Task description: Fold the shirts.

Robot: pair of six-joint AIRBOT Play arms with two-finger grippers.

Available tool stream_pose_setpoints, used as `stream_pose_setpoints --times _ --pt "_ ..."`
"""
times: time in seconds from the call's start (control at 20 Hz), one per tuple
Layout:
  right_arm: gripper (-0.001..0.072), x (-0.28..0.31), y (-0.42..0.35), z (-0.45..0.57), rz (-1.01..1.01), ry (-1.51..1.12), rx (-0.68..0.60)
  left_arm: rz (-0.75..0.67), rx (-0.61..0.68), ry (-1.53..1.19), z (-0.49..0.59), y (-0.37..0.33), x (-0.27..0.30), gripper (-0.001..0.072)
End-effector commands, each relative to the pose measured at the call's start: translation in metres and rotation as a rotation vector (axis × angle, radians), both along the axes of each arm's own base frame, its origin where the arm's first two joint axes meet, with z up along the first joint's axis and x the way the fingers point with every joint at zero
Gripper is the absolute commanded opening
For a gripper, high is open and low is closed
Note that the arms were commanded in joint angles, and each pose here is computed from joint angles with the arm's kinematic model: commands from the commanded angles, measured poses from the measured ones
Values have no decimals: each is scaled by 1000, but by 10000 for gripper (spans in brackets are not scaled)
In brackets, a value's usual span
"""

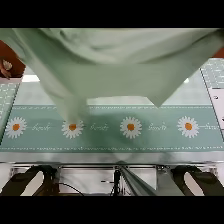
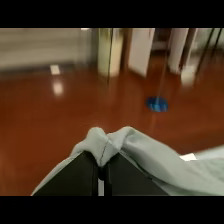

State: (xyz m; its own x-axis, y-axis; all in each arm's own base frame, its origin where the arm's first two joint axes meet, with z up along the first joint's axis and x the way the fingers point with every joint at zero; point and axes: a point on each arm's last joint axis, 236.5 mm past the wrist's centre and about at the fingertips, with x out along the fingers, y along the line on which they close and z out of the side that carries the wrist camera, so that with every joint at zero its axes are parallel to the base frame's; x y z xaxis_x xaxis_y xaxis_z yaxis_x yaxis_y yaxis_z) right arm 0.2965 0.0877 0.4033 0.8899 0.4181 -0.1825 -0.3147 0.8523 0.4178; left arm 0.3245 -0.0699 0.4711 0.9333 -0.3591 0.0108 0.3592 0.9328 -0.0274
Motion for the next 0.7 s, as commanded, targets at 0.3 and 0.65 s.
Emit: stream_pose_setpoints --times 0.3,0.65 --pt "23 -106 -57 110 -333 -218 -228 208 42 -62 54 16 -192 31" --pt "23 -157 -58 23 -299 174 -355 142 -8 73 25 -4 -227 30"
